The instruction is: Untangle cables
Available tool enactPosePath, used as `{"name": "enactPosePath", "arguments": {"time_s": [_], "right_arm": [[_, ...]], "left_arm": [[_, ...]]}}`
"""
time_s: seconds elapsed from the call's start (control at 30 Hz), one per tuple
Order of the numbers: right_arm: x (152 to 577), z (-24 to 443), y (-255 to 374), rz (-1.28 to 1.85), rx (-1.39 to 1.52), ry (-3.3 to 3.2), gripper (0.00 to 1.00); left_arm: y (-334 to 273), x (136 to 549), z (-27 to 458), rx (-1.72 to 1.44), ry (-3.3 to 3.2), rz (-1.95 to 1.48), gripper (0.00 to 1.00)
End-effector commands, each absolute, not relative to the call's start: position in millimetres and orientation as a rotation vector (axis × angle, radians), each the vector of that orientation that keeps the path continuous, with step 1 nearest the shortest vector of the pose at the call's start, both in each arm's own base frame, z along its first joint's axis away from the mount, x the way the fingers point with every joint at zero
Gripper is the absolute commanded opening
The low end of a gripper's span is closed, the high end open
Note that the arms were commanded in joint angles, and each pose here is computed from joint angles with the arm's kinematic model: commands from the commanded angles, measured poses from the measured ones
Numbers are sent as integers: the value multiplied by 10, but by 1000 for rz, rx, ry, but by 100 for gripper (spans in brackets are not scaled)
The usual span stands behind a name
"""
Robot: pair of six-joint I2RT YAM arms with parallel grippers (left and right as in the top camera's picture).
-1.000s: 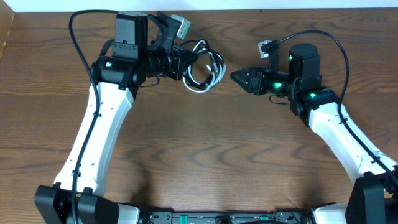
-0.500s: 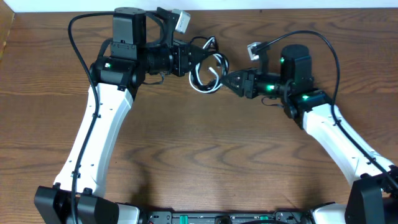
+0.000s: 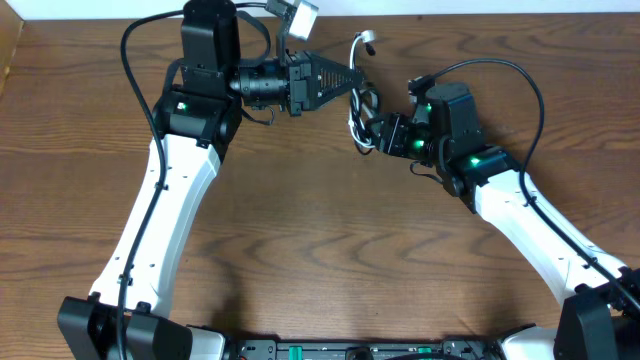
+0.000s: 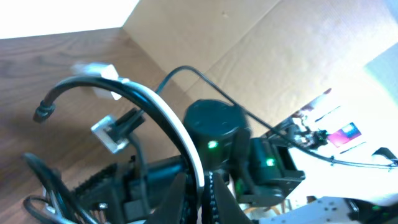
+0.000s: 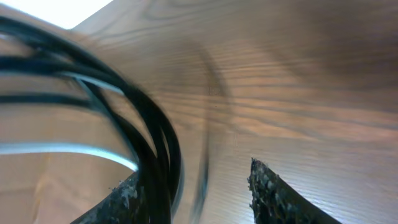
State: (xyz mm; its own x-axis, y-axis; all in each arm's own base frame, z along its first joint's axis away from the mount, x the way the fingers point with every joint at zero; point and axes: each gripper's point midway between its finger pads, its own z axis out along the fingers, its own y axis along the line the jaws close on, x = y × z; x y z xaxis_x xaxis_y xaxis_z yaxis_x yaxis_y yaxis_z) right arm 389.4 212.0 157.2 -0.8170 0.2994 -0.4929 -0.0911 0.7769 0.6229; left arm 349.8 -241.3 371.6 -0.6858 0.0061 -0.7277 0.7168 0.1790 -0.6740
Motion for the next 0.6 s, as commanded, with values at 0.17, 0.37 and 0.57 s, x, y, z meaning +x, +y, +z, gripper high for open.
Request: {"name": "enactPosePath", "arguments": {"time_s": [0.17,0.37,0.57], "right_arm": [[3883,1148,1375,476,352,2505,35],[3729,1093,1390,587,149,2592,1],[3617,1283,1604,824,-44,2555,1]], "left_arm": [[-2421,3337,3993,749,1791,-1666,7],[-2393,3545,3829,676,1834,-1520,8],[-2092,3918,3071,373,2174,-1144,8]]}}
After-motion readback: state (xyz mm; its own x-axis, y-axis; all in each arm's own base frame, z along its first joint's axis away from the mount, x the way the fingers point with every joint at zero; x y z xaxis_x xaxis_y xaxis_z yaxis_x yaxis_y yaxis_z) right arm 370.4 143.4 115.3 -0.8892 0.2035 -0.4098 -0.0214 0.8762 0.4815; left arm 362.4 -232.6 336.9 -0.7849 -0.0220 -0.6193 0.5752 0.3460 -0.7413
